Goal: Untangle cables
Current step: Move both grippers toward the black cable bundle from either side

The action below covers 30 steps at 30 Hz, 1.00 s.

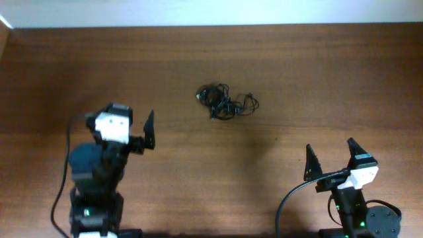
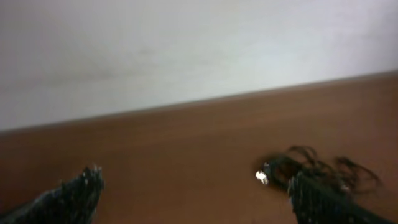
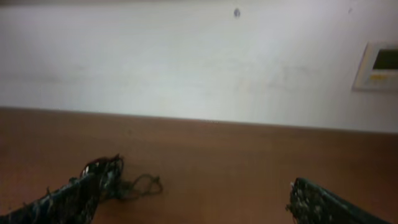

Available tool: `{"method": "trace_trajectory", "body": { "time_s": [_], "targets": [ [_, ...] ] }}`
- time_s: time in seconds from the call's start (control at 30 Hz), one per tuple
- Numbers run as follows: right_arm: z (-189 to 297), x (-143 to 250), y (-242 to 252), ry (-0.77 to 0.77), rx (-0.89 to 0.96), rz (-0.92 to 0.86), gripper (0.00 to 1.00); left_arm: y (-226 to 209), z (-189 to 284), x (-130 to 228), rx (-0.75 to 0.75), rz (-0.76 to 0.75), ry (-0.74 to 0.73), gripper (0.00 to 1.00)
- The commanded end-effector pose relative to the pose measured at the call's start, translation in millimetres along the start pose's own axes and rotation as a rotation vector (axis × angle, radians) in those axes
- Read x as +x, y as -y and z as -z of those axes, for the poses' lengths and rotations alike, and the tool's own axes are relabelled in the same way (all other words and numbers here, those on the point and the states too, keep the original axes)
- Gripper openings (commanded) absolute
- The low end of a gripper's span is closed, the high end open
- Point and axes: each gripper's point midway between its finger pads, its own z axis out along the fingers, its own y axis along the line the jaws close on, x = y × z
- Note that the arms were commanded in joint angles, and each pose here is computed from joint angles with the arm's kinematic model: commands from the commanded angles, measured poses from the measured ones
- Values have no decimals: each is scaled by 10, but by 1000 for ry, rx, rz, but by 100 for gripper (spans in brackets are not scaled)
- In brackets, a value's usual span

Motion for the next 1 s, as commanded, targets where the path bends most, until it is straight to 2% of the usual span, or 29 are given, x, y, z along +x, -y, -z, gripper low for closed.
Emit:
{"method": "trace_trajectory", "body": {
  "time_s": [0.0,0.1,0.27,0.33,0.43,0.5,0.6,0.7,0.73,0.87,0.97],
  "targets": [
    [-7,-252,-35,-48,-14,-12,99,197,-293,-404,190,29,-58,99],
    [-113,-377,-57,-165,-29,-29,99,184,-526,-571,237,60,-145,99],
    [-408,-607,-75,-484,-46,-78,99,180,-914,-698,320,130,-339,99],
    [-582,-668,-124,-644,-79,-115,99,150,-1086,-589,322,135,-384,99],
    [-837,-587,-103,-762,-80,-139,99,220,-1115,-389,360,174,-456,99],
    [-1015,-377,-317,-847,-212,-215,99,272,-1152,-311,392,191,-478,99],
    [-1148,-143,-370,-927,-250,-259,99,424,-1261,-126,410,210,-540,84],
    [-1211,7,-421,-981,-281,-294,99,513,-1488,151,248,240,-637,83],
    [-1212,28,-421,-989,-280,-296,99,585,-1544,182,227,246,-646,79],
    [-1189,45,-422,-1002,-279,-300,99,953,-1808,349,208,244,-661,69],
    [-1153,68,-426,-1020,-277,-305,99,1260,-2001,642,214,289,-709,60]
  ]
}}
